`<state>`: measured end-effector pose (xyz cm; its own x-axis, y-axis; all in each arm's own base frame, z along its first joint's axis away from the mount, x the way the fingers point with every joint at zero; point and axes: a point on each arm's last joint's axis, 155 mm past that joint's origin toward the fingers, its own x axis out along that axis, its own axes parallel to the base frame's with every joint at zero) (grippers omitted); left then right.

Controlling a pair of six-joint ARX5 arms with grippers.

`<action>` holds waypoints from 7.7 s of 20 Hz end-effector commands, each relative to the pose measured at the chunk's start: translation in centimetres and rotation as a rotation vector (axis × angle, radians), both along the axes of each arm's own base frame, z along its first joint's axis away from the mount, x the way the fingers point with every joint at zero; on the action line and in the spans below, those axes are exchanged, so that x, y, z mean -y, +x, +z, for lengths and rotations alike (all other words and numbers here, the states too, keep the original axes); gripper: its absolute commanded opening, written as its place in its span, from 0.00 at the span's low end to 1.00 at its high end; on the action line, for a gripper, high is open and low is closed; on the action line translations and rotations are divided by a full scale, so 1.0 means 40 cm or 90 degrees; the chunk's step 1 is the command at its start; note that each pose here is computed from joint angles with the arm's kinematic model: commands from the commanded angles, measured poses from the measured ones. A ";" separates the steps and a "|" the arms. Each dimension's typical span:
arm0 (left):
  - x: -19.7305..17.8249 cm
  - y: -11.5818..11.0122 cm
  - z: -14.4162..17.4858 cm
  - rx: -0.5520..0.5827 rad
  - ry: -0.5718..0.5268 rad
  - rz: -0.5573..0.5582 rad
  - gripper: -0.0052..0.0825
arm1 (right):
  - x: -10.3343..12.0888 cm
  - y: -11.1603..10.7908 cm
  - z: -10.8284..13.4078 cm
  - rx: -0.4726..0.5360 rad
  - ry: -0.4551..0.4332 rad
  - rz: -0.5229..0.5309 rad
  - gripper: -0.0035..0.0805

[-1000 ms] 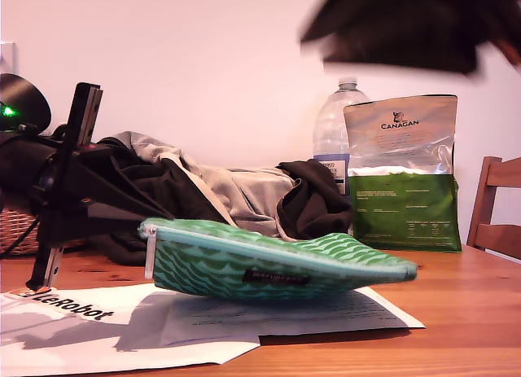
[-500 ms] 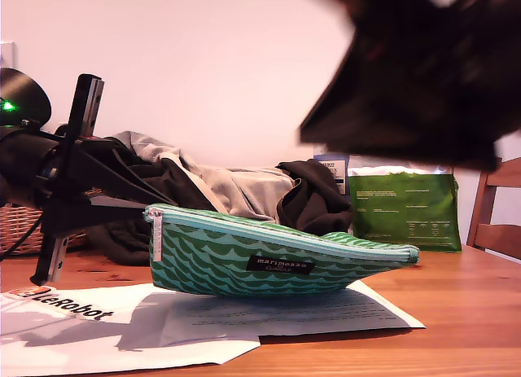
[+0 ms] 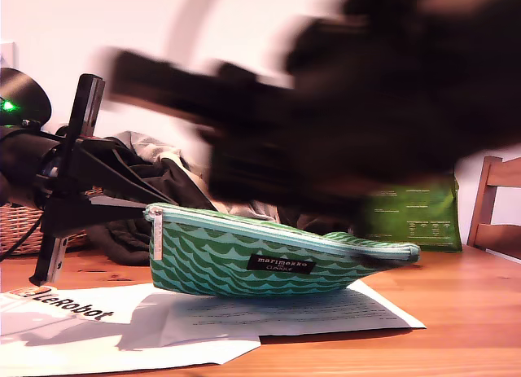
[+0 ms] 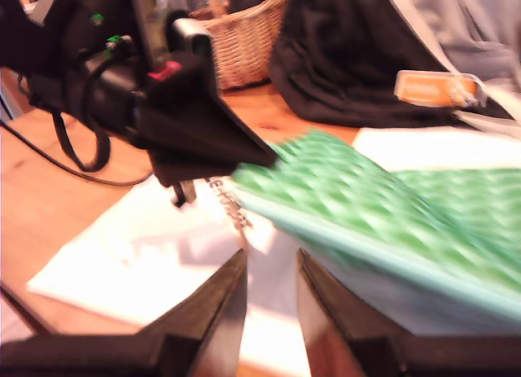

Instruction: Open the zipper in the zip bag in front of you

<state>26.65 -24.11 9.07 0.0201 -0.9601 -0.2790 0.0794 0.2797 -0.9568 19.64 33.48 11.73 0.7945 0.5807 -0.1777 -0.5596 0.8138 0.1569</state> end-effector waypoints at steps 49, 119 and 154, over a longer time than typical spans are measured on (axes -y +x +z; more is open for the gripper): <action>-0.027 -0.008 -0.074 0.072 0.083 -0.010 0.04 | -0.068 0.068 -0.150 -0.138 -0.101 0.100 0.03; -0.095 0.042 -0.123 0.100 0.164 0.044 0.04 | 0.390 0.042 -0.265 -0.265 -0.565 -0.116 0.03; -0.235 0.157 0.129 0.534 0.404 0.176 0.04 | 0.231 0.175 -0.014 -0.171 -0.235 0.020 0.03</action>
